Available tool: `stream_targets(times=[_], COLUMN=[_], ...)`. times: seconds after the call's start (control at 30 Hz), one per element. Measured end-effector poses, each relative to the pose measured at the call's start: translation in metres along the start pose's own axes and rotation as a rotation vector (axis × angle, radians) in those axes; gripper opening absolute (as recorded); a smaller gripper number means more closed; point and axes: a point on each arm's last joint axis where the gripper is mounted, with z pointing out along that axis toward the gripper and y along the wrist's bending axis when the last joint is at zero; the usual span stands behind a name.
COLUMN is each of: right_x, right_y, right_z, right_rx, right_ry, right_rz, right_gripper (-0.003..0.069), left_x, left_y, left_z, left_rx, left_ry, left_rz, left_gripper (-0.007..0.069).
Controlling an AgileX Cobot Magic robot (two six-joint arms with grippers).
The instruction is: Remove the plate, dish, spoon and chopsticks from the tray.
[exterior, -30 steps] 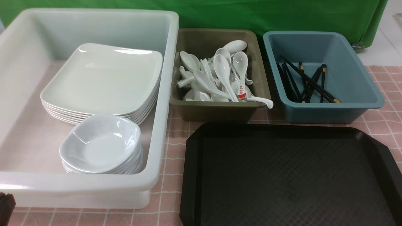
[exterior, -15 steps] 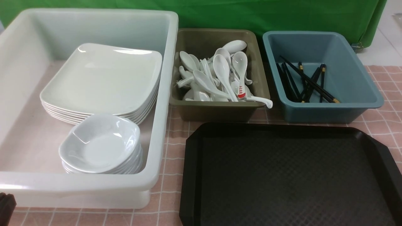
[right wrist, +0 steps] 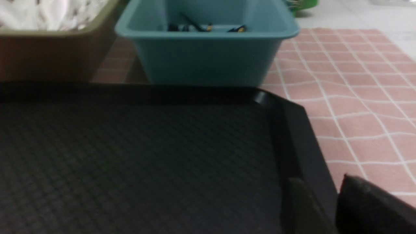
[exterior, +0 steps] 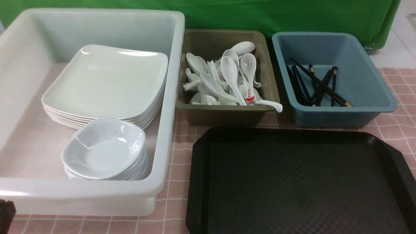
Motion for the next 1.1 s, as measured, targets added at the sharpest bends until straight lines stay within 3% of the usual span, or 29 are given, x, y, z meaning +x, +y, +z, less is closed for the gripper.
stream_targets(times=[1.1], right_x=[0.0001], right_y=[-0.0003], right_z=[0.0], right_rx=[0.006], right_ry=[0.002], right_rz=[0.021], right_gripper=[0.0241], left_x=[0.0], left_y=[0.0], left_z=[0.0], left_rx=[0.0], left_ry=[0.0], left_rz=[0.001], left_gripper=[0.0005])
